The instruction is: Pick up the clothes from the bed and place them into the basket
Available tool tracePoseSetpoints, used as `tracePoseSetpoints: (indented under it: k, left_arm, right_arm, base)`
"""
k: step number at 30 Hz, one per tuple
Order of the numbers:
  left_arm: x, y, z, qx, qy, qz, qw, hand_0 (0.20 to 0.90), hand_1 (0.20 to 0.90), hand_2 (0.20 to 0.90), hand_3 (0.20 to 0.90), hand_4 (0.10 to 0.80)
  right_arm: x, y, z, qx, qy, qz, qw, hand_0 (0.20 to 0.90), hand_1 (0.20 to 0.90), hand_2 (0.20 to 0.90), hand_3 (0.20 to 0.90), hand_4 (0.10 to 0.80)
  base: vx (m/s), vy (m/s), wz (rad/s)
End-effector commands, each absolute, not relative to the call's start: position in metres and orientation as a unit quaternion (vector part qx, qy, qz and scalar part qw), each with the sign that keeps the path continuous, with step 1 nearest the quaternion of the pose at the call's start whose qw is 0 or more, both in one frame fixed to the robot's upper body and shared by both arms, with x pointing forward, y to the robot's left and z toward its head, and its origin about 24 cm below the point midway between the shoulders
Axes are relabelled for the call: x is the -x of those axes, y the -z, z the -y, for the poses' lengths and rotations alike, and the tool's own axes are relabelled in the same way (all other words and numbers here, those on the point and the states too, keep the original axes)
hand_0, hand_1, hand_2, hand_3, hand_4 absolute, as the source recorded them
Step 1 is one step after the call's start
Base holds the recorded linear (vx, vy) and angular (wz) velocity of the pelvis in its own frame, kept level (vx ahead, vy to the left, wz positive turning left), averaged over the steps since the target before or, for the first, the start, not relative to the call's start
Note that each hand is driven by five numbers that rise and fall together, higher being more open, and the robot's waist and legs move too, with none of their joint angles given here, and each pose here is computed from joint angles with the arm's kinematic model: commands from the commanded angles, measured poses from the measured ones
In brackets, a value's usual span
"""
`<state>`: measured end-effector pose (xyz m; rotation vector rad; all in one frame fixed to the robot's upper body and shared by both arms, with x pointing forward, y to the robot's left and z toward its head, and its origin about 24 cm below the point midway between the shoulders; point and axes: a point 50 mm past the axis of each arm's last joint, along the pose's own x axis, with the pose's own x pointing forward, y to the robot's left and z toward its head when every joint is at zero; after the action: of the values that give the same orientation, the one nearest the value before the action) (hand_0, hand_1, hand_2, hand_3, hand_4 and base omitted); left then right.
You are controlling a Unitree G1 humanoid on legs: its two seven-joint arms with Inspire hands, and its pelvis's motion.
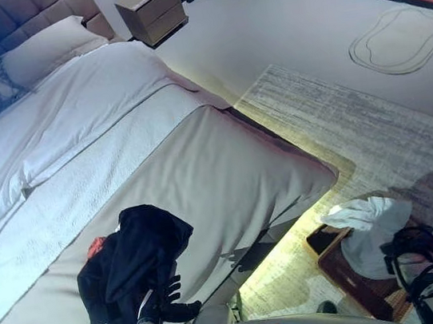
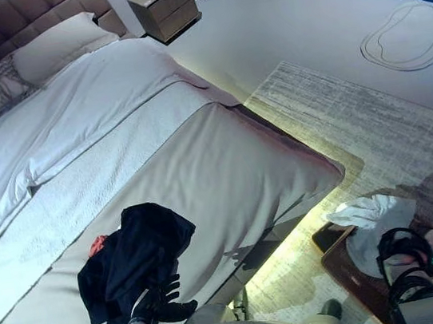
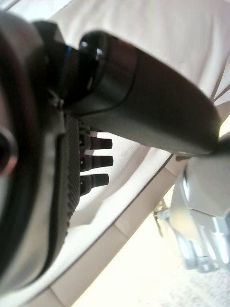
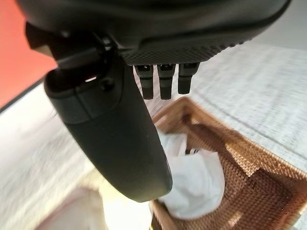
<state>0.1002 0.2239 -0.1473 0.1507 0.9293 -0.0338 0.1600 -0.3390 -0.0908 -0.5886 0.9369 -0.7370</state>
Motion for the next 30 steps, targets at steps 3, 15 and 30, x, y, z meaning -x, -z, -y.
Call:
tracePoseSetpoints:
  k: [3, 15, 30]
  left_arm:
    - [-0.104, 0.144, -0.237, -0.101, -0.016, -0.436, 0.894, 0.9, 0.9, 0.9, 0.9, 0.8]
    - [-0.112, 0.143, -0.24, -0.15, 0.027, -0.447, 0.881, 0.9, 0.9, 0.9, 0.9, 0.8]
    - [-0.169, 0.118, -0.244, -0.192, 0.04, -0.369, 0.908, 0.9, 0.9, 0.9, 0.9, 0.8]
  right_arm:
    - [-0.218, 0.078, 0.298, 0.337, 0.219, -0.345, 0.848, 0.9, 0.9, 0.9, 0.9, 0.8]
    - [-0.273, 0.055, 0.228, 0.373, -0.028, -0.233, 0.898, 0.9, 0.9, 0.9, 0.9, 0.8]
    - [-0.326, 0.004, 0.183, 0.461, -0.087, -0.082, 0.879, 0.9, 0.9, 0.9, 0.9, 0.8]
  base:
    - [0.032, -0.012, 0.47]
    - [0.072, 0.203, 0.96]
    - [0.08, -0.12, 0.88]
